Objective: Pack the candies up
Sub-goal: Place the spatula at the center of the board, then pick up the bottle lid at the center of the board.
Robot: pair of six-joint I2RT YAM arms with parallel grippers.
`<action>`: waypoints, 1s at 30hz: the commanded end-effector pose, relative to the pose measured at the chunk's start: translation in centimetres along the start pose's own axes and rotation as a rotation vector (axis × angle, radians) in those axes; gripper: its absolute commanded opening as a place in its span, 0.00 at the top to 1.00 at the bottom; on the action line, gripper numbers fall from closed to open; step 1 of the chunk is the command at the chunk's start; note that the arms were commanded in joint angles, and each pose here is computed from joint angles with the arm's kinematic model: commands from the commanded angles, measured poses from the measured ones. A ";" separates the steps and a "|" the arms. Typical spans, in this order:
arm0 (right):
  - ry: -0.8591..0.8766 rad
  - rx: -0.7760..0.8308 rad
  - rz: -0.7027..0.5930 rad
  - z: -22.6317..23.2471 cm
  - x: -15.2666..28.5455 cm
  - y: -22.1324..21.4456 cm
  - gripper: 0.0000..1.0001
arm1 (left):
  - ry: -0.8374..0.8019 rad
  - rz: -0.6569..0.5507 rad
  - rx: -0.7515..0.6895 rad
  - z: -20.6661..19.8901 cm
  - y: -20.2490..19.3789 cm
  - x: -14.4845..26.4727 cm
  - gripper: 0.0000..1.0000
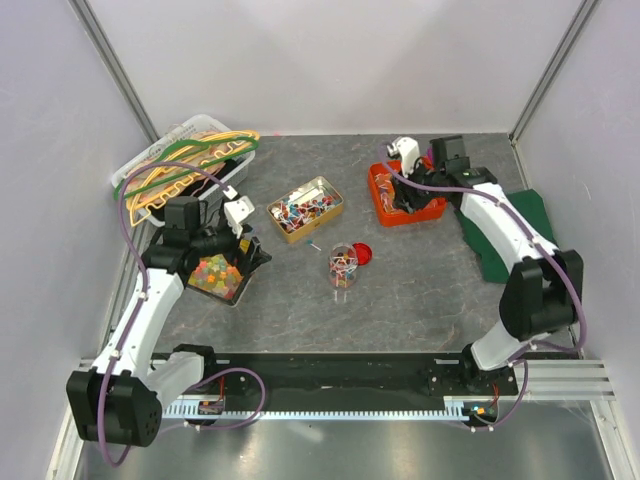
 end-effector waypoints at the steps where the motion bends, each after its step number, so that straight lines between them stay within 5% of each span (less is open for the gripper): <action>1: 0.190 -0.052 0.057 3.8 -2.6 -2.2 0.55 | 0.038 -0.087 -0.066 0.3 1.9 0.5 0.00; 9: 0.278 0.006 0.192 8.6 -7.9 -5.1 0.57 | 0.035 -0.095 -0.069 0.0 0.8 0.2 0.00; 30: 0.233 -0.031 0.327 9.1 -11.9 -9.9 0.59 | -0.015 -0.129 -0.065 -1.0 1.2 0.2 0.00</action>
Point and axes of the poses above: each gripper's point midway between its finger pads, its own x axis back along the fingers, its own z axis along the line the jaws close on, y = z × x, the point moved 2 cm from there along x, back along the fingers, and after that the axes turned 5 degrees about x, right-handed, at the moved point
